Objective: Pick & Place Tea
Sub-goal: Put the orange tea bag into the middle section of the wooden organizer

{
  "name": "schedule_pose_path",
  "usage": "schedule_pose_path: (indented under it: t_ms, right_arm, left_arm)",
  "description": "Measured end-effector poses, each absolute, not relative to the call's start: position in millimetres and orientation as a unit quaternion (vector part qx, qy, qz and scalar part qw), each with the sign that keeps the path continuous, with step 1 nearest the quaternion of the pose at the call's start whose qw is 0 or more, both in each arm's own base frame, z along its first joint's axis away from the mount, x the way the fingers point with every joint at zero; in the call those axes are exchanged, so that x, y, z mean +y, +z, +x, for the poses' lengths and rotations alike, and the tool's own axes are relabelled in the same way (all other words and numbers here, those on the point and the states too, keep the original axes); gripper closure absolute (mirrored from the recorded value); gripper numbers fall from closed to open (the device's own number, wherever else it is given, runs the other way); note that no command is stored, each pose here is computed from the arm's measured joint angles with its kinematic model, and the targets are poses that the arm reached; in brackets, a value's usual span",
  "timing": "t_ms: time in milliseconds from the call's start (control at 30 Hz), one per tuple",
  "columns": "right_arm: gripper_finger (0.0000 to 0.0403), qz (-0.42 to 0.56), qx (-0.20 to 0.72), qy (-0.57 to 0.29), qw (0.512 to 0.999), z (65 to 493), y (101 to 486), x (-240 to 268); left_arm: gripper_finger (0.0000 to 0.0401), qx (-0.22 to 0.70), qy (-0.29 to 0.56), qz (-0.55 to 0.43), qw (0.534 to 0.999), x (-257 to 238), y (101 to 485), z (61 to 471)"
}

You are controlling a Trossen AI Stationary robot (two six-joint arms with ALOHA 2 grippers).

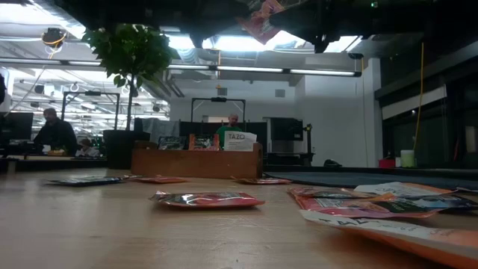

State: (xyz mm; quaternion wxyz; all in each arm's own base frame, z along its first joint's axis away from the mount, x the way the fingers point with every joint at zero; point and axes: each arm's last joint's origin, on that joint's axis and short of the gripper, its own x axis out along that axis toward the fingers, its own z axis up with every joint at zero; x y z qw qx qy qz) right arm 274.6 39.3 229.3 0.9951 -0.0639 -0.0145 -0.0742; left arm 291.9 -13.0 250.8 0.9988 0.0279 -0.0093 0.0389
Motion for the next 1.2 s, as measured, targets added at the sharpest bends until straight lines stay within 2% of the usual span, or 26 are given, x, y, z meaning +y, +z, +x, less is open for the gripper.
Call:
schedule_pose_path:
  t_ms: [467,833,1200]
  right_arm:
    - [0.0385,-0.063,-0.02,-0.075,0.995,274.5,230.4,39.2]
    - [0.0386,-0.063,-0.021,-0.074,0.995,274.6,230.7,39.4]
    - [0.0332,-0.061,-0.023,-0.075,0.995,274.5,231.4,39.2]
  left_arm:
    - [0.0329,-0.005,0.037,0.043,0.998,-13.4,249.9,291.7]
    - [0.0395,-0.012,0.023,0.049,0.998,-14.1,251.3,291.7]
    - [0.0399,-0.005,0.012,0.063,0.998,-14.7,251.4,290.4]
